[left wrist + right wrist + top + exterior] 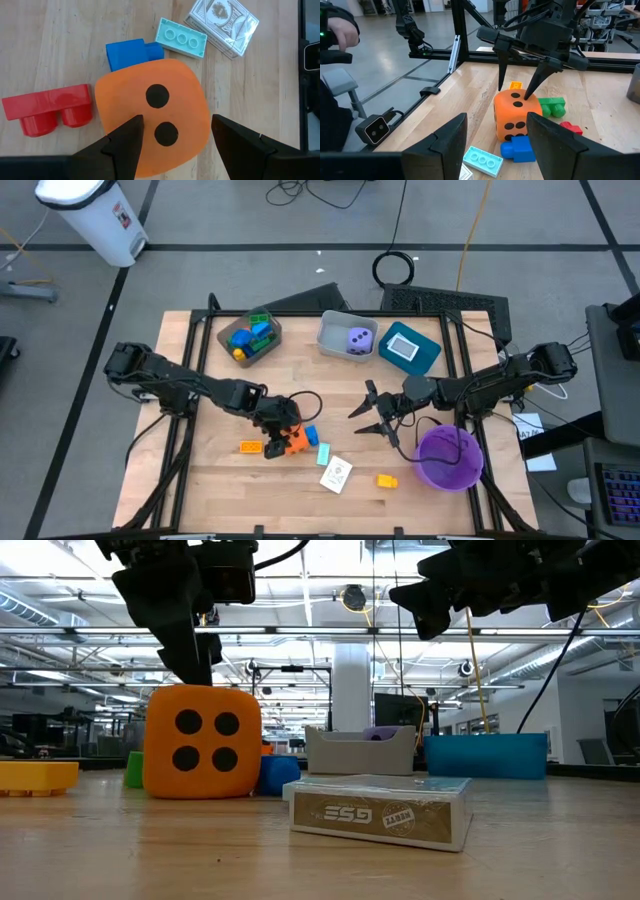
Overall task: Pick & Place Toys
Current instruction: Put the orange dice into the gray bin
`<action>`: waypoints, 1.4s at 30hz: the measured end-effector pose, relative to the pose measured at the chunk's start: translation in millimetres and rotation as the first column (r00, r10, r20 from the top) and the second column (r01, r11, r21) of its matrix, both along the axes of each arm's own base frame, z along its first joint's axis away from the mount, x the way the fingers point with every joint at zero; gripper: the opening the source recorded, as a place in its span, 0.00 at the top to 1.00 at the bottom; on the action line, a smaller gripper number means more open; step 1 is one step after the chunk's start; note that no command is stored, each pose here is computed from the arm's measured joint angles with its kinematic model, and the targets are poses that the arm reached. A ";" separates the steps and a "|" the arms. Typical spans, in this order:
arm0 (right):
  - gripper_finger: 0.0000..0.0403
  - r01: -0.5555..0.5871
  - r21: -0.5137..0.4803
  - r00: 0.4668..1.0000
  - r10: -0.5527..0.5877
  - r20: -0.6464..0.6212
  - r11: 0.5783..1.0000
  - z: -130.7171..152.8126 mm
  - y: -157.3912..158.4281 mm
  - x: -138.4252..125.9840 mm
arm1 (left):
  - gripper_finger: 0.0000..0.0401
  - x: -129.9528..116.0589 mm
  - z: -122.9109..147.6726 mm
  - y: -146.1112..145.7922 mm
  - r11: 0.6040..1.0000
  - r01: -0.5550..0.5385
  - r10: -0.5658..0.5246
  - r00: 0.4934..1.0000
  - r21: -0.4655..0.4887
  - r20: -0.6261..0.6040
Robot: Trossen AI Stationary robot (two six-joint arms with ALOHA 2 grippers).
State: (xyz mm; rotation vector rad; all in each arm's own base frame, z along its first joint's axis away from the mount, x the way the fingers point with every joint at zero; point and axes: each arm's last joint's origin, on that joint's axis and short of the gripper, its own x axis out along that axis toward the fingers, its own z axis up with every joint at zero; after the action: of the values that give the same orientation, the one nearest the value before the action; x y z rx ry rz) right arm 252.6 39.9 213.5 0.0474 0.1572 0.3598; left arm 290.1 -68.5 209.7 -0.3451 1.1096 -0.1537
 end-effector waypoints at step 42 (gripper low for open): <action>0.51 0.000 0.000 1.000 0.000 -0.001 1.000 -0.2 0.0 -0.1 | 0.03 19.7 49.7 -8.7 0.997 0.067 -0.060 0.987 -0.045 0.152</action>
State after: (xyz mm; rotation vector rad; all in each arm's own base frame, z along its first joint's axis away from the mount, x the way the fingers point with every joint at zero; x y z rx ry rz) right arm 252.6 39.9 213.4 0.0474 0.1579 0.3598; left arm 309.8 -77.2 259.4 -0.3371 0.9685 -0.2603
